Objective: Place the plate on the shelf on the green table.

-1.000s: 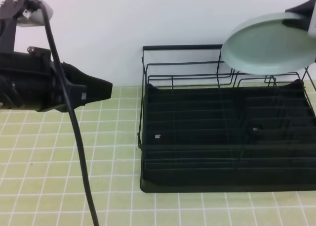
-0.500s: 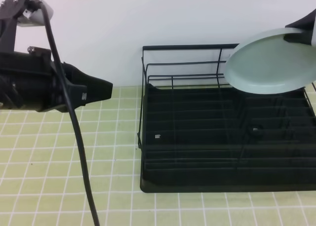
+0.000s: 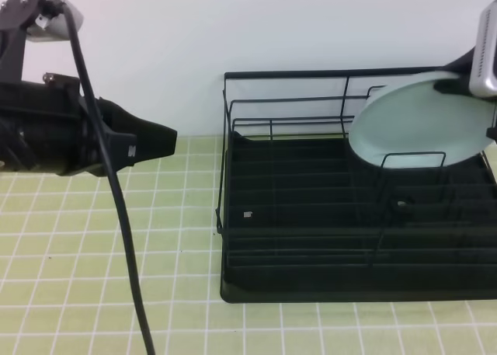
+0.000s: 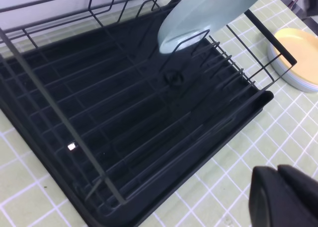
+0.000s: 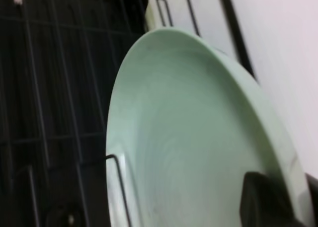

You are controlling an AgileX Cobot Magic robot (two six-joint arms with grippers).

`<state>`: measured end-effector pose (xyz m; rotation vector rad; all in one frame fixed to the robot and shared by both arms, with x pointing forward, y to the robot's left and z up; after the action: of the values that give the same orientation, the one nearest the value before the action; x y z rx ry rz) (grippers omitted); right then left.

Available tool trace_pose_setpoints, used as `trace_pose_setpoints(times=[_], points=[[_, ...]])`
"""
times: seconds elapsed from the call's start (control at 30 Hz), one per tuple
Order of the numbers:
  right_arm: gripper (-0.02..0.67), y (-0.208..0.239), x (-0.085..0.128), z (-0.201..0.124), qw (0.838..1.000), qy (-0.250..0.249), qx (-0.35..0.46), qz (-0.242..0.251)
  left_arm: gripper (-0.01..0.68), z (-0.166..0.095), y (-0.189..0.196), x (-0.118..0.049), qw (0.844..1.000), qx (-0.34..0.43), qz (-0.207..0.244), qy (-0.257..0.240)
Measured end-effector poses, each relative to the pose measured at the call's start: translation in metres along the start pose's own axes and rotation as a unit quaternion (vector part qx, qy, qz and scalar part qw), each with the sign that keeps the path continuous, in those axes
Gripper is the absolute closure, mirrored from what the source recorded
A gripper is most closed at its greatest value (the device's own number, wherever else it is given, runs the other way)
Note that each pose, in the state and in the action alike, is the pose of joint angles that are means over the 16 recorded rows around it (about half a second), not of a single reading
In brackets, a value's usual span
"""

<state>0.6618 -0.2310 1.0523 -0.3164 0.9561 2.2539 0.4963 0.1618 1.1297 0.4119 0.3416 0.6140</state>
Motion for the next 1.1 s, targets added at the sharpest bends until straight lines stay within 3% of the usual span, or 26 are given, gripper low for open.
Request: trace_pose_setpoints(times=[0.23,0.6,0.73,0.83,1.1], points=[[0.616,-0.012,0.001,-0.012,1.0,-0.021,0.011,0.008,0.673,0.0,0.0,0.0,1.0,0.0,0.0,0.0],[0.387,-0.013,-0.001,-0.01,0.999,-0.053,0.005,0.0,0.673,0.0,0.0,0.0,1.0,0.001,-0.001,0.0],[0.333,-0.005,-0.004,0.0,0.998,-0.067,-0.011,-0.01,0.673,-0.001,0.0,0.0,1.0,0.002,0.0,-0.001],[0.352,0.007,-0.007,0.013,0.996,-0.076,-0.028,-0.024,0.673,-0.001,0.0,0.0,1.0,0.003,0.0,-0.002],[0.525,0.079,-0.011,0.072,0.984,-0.123,-0.102,-0.081,0.673,-0.001,0.002,-0.003,1.0,0.004,-0.003,-0.002]])
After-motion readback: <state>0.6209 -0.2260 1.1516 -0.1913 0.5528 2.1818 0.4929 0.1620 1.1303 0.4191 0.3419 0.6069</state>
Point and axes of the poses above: a point on each arm's last joint axis where the gripper is mounted, y pointing back along that axis away from the gripper, x along the wrist's bending axis when the last joint is at zero, z = x × y, the point moved 6 cm from there along -y, pointing out along that axis toward the gripper, and after that the axes turned 15 degrees about -y, right-handed, at the moved point
